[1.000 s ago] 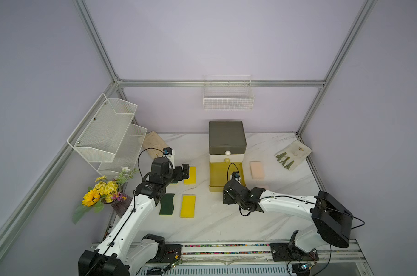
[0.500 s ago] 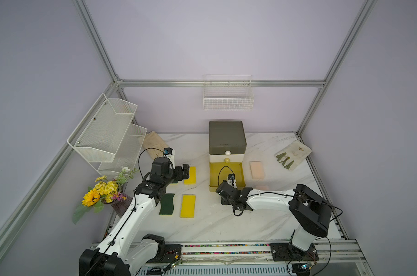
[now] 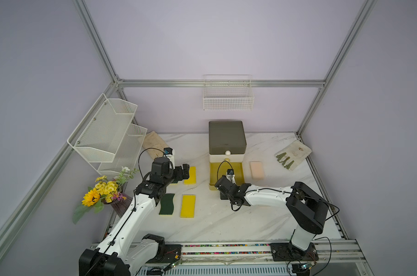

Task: Take the sponge out of the drawer
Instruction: Close the drawer in the storage box.

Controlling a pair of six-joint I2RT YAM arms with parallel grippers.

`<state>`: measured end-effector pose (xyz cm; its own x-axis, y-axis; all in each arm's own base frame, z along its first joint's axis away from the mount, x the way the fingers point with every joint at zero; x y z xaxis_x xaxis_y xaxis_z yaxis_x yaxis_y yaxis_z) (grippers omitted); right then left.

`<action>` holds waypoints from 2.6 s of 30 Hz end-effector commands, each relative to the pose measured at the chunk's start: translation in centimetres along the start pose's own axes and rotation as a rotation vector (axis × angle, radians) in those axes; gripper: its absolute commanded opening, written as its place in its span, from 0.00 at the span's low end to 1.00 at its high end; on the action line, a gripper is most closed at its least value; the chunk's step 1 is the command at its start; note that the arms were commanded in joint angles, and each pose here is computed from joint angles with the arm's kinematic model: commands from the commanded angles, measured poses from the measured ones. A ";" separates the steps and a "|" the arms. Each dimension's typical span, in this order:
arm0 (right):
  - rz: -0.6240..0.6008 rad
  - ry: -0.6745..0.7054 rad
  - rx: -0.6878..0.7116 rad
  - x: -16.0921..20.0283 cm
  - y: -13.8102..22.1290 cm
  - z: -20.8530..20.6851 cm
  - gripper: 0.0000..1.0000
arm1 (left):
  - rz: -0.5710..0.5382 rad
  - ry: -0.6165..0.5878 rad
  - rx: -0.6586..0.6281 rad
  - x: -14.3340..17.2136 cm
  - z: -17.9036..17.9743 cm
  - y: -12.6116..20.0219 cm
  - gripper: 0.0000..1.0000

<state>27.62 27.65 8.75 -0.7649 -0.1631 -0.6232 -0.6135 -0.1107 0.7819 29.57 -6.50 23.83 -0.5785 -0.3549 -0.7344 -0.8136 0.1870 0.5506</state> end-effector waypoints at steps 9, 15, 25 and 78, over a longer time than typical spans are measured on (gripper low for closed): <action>-0.060 -0.013 0.000 -3.6 -1.7 -0.6 0.14 | -0.028 -0.010 0.016 -0.8 -0.3 0.3 1.00; -0.080 -0.025 0.001 -5.5 -3.0 -1.6 0.13 | -0.027 -0.011 0.016 -0.7 -0.3 0.3 1.00; -0.202 -0.009 0.036 -7.8 -4.9 -2.2 0.12 | -0.028 -0.012 0.015 -0.7 -0.3 0.3 1.00; -0.522 -0.026 -0.040 -9.8 -3.5 -4.3 0.63 | -0.033 -0.019 -0.002 -0.8 0.0 0.3 1.00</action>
<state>38.65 25.85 9.69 -0.3994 -0.0773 -0.9135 -0.8953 -0.1814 0.4068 29.57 -6.49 23.83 -0.5785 -0.3536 -0.7351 -0.8136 0.1858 0.5509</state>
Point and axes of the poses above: each gripper's point midway between its finger pads, its own y axis back along the fingers, its own z axis along the line the jaws close on, x = y × z, the point moved 5 cm from there along y, back along the fingers, and after that the axes turned 13 degrees about y, right-handed, at the moved point
